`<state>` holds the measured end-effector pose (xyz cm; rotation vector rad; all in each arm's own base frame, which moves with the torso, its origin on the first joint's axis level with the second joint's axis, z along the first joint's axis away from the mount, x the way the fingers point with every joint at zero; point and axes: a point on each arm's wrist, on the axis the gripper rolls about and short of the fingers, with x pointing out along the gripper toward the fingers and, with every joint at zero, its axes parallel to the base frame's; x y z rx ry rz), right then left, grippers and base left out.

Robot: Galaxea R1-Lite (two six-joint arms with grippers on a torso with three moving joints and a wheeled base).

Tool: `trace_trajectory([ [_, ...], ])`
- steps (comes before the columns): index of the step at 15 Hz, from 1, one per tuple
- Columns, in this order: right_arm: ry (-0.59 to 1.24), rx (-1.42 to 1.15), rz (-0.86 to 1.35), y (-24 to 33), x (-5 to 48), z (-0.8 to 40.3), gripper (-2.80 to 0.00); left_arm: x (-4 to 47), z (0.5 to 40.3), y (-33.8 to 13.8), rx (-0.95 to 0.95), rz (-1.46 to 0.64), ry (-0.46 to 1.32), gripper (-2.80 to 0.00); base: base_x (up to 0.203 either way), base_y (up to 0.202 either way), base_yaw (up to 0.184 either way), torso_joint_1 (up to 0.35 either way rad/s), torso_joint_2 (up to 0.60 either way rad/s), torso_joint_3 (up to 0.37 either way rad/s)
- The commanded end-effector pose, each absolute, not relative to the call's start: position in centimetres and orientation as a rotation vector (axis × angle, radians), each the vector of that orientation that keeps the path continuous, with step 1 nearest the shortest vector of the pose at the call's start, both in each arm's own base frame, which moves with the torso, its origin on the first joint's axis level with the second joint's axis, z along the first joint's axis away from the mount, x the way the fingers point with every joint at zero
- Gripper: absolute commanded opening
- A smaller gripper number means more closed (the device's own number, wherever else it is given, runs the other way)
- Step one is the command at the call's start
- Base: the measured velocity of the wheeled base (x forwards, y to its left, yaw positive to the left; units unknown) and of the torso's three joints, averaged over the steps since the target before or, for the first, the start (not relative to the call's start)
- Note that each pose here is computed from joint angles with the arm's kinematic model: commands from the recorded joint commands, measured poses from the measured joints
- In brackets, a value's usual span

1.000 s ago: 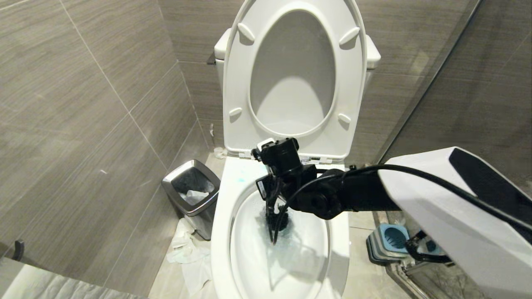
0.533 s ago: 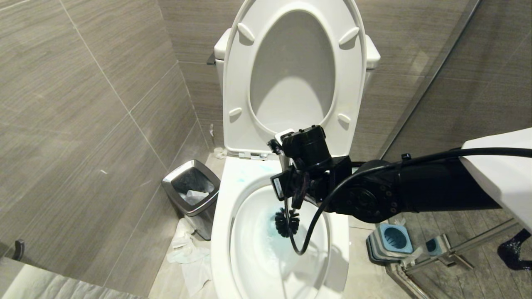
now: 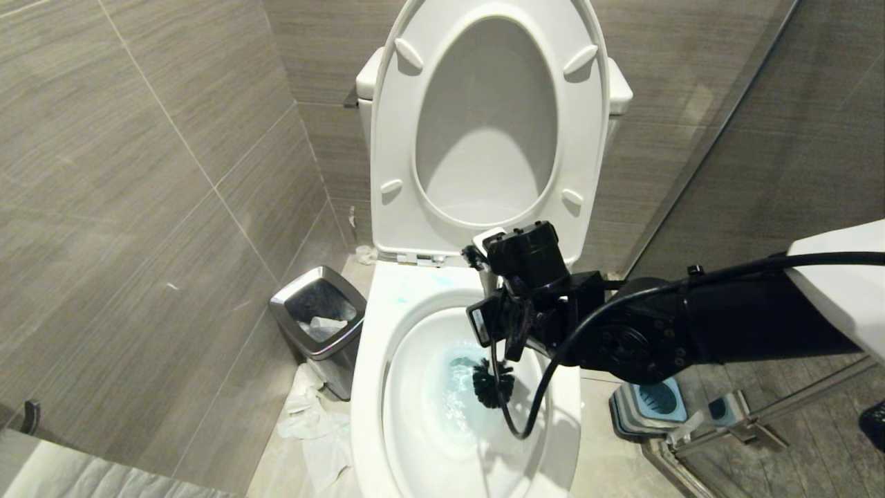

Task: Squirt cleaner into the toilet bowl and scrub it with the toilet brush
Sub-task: Scrub the toilet bowl

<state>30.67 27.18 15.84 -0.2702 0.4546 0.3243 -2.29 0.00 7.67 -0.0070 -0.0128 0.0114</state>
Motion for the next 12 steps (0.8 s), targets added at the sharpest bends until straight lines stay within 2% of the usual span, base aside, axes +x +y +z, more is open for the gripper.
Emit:
trace_trajectory([
  [1,0.434,-0.263,0.359,26.8,28.6,17.4,-2.8,-2.2,7.5,0.0,-0.008,0.012,-0.005,-2.8,0.0,0.0,0.0,0.0,0.0,0.0],
  [7,0.431,-0.269,0.546,30.7,22.0,17.8,-2.8,-2.2,7.5,0.0,-0.008,0.012,-0.006,-2.8,0.0,0.0,0.0,0.0,0.0,0.0],
  [12,0.389,-0.243,0.538,34.9,25.5,16.6,-2.8,-2.2,7.5,0.0,-0.008,0.012,-0.005,-2.8,0.0,0.0,0.0,0.0,0.0,0.0],
])
